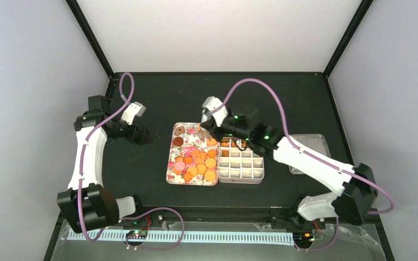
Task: Pack the cookies
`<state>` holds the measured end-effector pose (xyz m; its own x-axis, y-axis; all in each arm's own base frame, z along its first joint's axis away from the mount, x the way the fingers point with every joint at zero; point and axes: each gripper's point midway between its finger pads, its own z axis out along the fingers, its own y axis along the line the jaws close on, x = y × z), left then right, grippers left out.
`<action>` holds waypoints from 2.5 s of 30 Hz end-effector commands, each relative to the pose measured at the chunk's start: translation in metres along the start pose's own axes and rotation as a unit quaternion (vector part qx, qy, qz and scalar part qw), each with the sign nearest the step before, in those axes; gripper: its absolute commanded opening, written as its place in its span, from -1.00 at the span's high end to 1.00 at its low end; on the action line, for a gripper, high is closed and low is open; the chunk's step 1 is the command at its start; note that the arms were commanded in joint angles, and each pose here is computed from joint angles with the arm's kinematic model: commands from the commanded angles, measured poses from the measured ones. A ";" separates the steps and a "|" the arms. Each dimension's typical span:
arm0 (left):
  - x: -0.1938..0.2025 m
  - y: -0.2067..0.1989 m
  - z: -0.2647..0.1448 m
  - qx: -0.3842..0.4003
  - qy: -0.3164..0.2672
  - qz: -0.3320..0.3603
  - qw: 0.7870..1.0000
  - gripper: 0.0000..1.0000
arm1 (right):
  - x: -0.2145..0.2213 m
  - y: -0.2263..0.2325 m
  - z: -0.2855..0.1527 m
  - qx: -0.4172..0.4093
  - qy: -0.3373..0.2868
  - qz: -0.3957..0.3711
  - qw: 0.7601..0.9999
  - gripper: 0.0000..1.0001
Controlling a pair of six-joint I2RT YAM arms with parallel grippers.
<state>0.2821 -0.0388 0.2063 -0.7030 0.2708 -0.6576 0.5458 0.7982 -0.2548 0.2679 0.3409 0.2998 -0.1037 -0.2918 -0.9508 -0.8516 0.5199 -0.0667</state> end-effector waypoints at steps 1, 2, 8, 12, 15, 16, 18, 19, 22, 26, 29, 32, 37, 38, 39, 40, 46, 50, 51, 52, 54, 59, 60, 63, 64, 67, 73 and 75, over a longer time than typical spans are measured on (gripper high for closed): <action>-0.002 0.002 -0.011 -0.022 0.002 0.010 1.000 -0.88 | -0.009 0.035 0.037 -0.055 -0.006 -0.015 0.998 0.53; -0.001 0.002 -0.011 -0.023 0.002 0.011 1.000 -0.89 | -0.007 0.042 0.045 -0.063 -0.002 -0.018 0.998 0.53; 0.000 0.001 -0.011 -0.023 0.001 0.013 1.000 -0.90 | 0.026 0.065 0.075 -0.087 0.042 -0.020 0.995 0.46; -0.001 0.000 -0.010 -0.019 -0.001 0.011 1.000 -0.90 | 0.050 0.061 0.087 -0.075 0.070 -0.024 0.994 0.41; 0.000 -0.001 -0.011 -0.020 0.000 0.012 1.000 -0.90 | 0.061 0.055 0.093 -0.056 0.084 -0.034 0.994 0.39; 0.001 -0.001 -0.011 -0.020 0.000 0.013 1.000 -0.90 | 0.063 0.053 0.094 -0.049 0.085 -0.036 0.995 0.38; 0.002 -0.001 -0.010 -0.021 0.002 0.014 1.000 -0.90 | 0.062 0.047 0.096 -0.032 0.083 -0.038 0.995 0.38; 0.002 -0.001 -0.010 -0.021 0.002 0.014 1.000 -0.90 | 0.063 0.045 0.098 -0.027 0.085 -0.040 0.995 0.38; 0.002 -0.001 -0.011 -0.020 0.001 0.013 1.000 -0.90 | 0.062 0.038 0.101 -0.008 0.086 -0.047 0.995 0.38; -0.003 -0.002 -0.012 -0.018 -0.004 0.014 1.000 -0.90 | 0.063 0.037 0.109 -0.007 0.091 -0.051 0.995 0.38; -0.004 -0.002 -0.013 -0.018 -0.005 0.015 1.000 -0.90 | 0.063 0.039 0.114 -0.018 0.091 -0.046 0.995 0.38; -0.003 -0.002 -0.013 -0.018 -0.003 0.015 1.000 -0.90 | 0.060 0.041 0.118 -0.024 0.088 -0.039 0.995 0.41; -0.001 -0.002 -0.012 -0.018 -0.002 0.016 1.000 -0.90 | 0.050 0.041 0.115 -0.028 0.075 -0.032 0.996 0.60; -0.002 -0.002 -0.013 -0.019 -0.003 0.016 1.000 -0.90 | 0.049 0.041 0.114 -0.029 0.074 -0.032 0.996 0.65; -0.002 -0.002 -0.013 -0.019 -0.002 0.017 1.000 -0.90 | 0.048 0.041 0.113 -0.029 0.072 -0.031 0.996 0.69; -0.002 -0.002 -0.012 -0.018 -0.003 0.017 1.000 -0.90 | 0.046 0.041 0.112 -0.028 0.070 -0.031 0.997 0.71; -0.003 -0.002 -0.013 -0.018 -0.004 0.017 1.000 -0.90 | 0.024 0.038 0.101 -0.021 0.042 -0.026 0.999 0.69; -0.004 -0.002 -0.013 -0.019 -0.004 0.018 1.000 -0.90 | 0.013 0.038 0.098 -0.021 0.029 -0.021 0.999 0.66; -0.004 -0.001 -0.013 -0.019 -0.004 0.018 1.000 -0.90 | 0.011 0.038 0.098 -0.022 0.026 -0.019 0.999 0.65; -0.005 -0.002 -0.014 -0.020 -0.005 0.018 1.000 -0.90 | 0.008 0.039 0.097 -0.025 0.022 -0.016 0.999 0.63; -0.004 -0.002 -0.014 -0.020 -0.004 0.018 1.000 -0.90 | 0.006 0.042 0.097 -0.033 0.020 -0.013 0.999 0.59; -0.004 -0.003 -0.015 -0.021 -0.003 0.021 1.000 -0.90 | 0.013 0.050 0.103 -0.056 0.029 -0.004 0.998 0.46; -0.004 -0.003 -0.015 -0.022 -0.003 0.021 1.000 -0.90 | 0.016 0.051 0.105 -0.058 0.032 -0.003 0.998 0.45; -0.003 -0.004 -0.016 -0.022 -0.003 0.022 1.000 -0.90 | 0.025 0.052 0.110 -0.061 0.042 0.001 0.997 0.42; -0.003 -0.003 -0.016 -0.023 -0.002 0.022 0.999 -0.90 | 0.028 0.053 0.112 -0.061 0.045 0.002 0.997 0.41; -0.002 -0.003 -0.016 -0.025 -0.002 0.023 0.999 -0.90 | 0.037 0.054 0.117 -0.066 0.055 0.006 0.996 0.41; -0.002 -0.004 -0.017 -0.025 -0.002 0.025 0.999 -0.90 | 0.053 0.060 0.124 -0.079 0.069 0.018 0.994 0.41; -0.002 -0.004 -0.017 -0.026 -0.002 0.026 0.999 -0.90 | 0.054 0.062 0.124 -0.084 0.069 0.022 0.994 0.43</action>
<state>0.2780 -0.0346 0.2088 -0.6956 0.2902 -0.6572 0.5427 0.8117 -0.2160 0.2724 0.4486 0.1946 -0.2058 -0.4333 -0.8774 -0.9107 0.4129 0.0097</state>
